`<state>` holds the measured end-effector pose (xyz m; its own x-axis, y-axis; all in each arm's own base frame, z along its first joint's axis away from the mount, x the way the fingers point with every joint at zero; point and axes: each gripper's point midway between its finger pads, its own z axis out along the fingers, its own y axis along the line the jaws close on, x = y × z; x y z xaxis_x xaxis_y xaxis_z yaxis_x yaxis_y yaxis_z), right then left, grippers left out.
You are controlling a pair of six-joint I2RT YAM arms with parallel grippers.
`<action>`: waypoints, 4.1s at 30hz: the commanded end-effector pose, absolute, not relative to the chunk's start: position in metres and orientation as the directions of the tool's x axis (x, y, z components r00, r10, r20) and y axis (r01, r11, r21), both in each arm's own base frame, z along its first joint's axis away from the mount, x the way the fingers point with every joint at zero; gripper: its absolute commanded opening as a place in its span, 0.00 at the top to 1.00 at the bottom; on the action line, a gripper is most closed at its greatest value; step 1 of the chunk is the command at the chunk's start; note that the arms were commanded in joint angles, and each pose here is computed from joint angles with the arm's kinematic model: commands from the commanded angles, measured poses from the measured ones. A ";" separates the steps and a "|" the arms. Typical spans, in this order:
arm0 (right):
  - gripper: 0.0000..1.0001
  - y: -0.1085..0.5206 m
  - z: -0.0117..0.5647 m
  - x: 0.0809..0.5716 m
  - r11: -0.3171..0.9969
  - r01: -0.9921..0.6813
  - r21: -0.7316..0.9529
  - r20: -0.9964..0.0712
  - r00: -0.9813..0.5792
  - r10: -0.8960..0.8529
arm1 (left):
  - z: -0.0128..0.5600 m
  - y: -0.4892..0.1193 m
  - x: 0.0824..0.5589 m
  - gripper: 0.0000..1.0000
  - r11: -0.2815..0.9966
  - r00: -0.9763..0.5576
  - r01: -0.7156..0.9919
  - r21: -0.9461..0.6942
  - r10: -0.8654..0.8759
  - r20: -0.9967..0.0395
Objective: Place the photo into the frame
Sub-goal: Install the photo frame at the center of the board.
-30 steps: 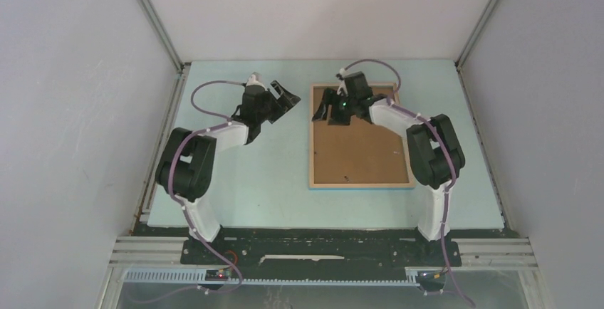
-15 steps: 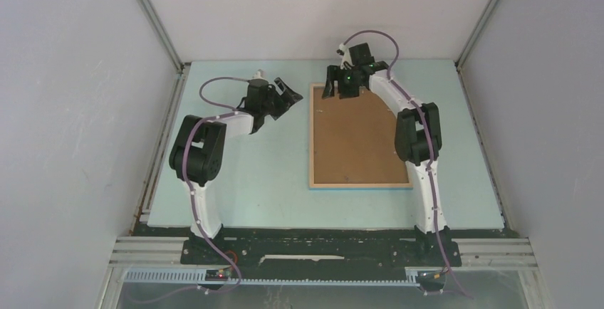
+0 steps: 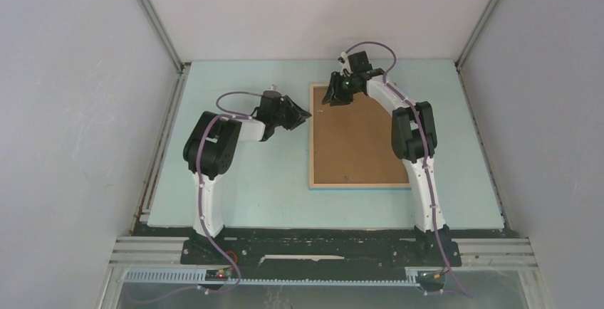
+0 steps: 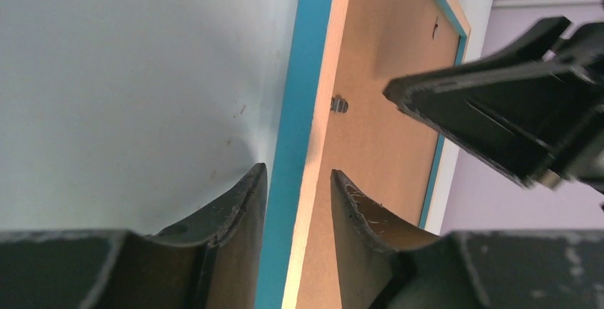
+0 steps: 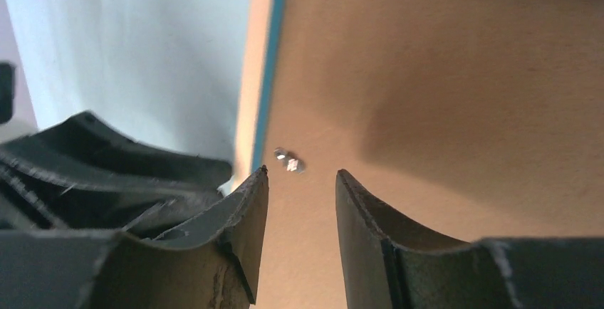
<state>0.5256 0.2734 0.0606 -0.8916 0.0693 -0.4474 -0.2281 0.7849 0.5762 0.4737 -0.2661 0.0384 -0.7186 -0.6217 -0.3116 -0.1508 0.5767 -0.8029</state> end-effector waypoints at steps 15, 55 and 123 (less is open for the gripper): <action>0.65 0.296 0.019 0.504 0.716 -0.157 0.680 -0.285 -0.956 0.062 | 0.035 -0.279 0.473 0.86 0.538 -0.726 -0.163 -0.827 -0.633 -0.269; 0.52 0.324 0.108 0.516 0.503 -0.240 0.831 -0.388 -0.896 0.213 | 0.059 -0.259 0.473 0.73 0.641 -0.682 -0.101 -0.761 -0.602 -0.417; 0.00 0.202 0.145 0.487 0.946 -0.175 0.274 -0.829 -0.541 0.140 | 0.075 -0.271 0.205 0.00 0.704 -0.770 -0.413 -0.577 -0.609 -0.192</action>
